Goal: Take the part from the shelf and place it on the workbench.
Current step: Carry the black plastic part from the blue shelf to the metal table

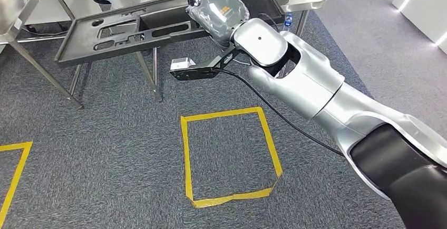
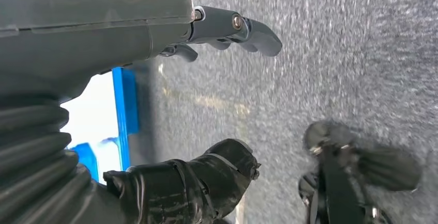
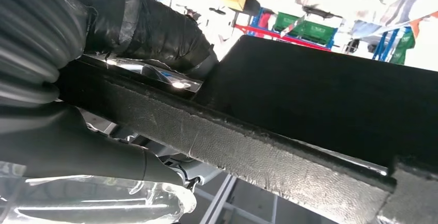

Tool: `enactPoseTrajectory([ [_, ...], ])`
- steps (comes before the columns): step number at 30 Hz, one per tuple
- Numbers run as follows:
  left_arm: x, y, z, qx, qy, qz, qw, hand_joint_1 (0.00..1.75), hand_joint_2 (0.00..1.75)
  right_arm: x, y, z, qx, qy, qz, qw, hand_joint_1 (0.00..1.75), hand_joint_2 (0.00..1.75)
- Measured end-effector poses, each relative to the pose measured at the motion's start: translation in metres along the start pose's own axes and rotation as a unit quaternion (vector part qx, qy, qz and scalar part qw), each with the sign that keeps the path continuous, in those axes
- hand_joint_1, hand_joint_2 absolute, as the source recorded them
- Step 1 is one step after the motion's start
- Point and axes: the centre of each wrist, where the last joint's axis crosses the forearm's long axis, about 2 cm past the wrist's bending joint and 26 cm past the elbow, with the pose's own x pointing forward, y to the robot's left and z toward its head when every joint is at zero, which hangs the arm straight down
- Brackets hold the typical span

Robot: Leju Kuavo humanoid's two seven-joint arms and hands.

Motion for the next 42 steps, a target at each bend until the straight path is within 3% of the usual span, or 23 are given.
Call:
enactPoseTrajectory([
  [42, 0.0023, 0.0062, -0.0006, 0.017, -0.002, 0.002, 1.000, 0.00, 1.75, 0.0024, -0.0005, -0.0079, 0.008, -0.006, 0.007, 1.000, 1.75, 1.75],
])
